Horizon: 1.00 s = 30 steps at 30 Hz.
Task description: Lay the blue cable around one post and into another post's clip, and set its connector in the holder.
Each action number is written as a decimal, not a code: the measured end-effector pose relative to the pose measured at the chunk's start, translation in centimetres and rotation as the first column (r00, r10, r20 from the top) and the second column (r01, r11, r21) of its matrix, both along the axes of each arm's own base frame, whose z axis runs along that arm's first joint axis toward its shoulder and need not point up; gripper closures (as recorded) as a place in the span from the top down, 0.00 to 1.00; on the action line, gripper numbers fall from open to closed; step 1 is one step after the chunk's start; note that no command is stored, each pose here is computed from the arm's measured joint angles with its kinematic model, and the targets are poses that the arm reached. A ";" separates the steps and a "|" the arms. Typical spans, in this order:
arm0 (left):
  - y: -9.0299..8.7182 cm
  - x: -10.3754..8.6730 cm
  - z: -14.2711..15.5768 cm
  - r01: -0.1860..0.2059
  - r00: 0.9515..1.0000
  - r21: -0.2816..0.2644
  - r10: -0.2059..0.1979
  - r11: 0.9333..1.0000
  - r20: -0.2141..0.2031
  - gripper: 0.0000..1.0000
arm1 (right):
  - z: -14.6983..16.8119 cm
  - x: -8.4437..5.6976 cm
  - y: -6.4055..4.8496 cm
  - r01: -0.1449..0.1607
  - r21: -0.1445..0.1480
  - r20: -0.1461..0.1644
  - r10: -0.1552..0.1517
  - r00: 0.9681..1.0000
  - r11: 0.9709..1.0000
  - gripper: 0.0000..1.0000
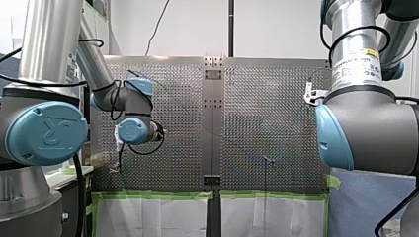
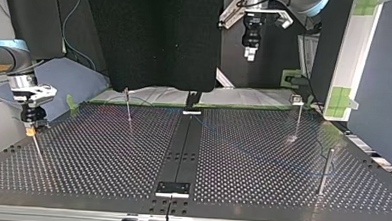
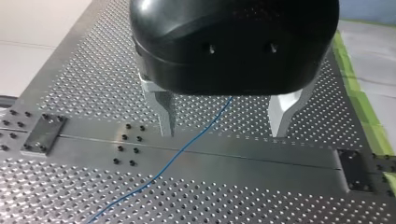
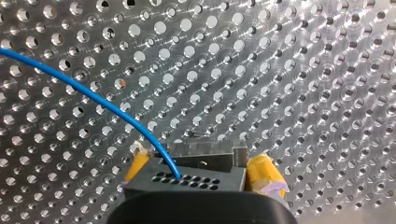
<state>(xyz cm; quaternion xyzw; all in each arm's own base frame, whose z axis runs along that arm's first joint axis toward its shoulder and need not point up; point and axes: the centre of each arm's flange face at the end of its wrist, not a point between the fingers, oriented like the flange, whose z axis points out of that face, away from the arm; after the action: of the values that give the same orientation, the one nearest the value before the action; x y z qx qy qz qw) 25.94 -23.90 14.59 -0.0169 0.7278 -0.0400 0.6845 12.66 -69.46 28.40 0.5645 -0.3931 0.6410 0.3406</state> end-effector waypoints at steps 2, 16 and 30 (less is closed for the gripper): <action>-0.1 0.2 0.1 0.001 1.000 -0.007 -0.001 1.000 0.014 1.00 | 0.0 0.0 0.0 0.000 0.000 0.000 0.000 1.000 1.000 0.13; -0.2 0.3 0.3 0.002 1.000 -0.015 -0.002 1.000 0.029 1.00 | 0.0 0.0 0.0 0.000 0.000 0.000 0.000 1.000 1.000 0.13; -0.2 0.3 0.3 0.002 1.000 -0.015 -0.002 1.000 0.029 1.00 | 0.0 0.0 0.0 0.000 0.000 0.000 0.000 1.000 1.000 0.13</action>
<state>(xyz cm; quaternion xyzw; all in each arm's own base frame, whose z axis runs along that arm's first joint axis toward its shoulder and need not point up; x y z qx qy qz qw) 26.25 -24.08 14.84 -0.0208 0.7173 -0.0465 0.6949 12.66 -69.47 28.41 0.5644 -0.3930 0.6410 0.3407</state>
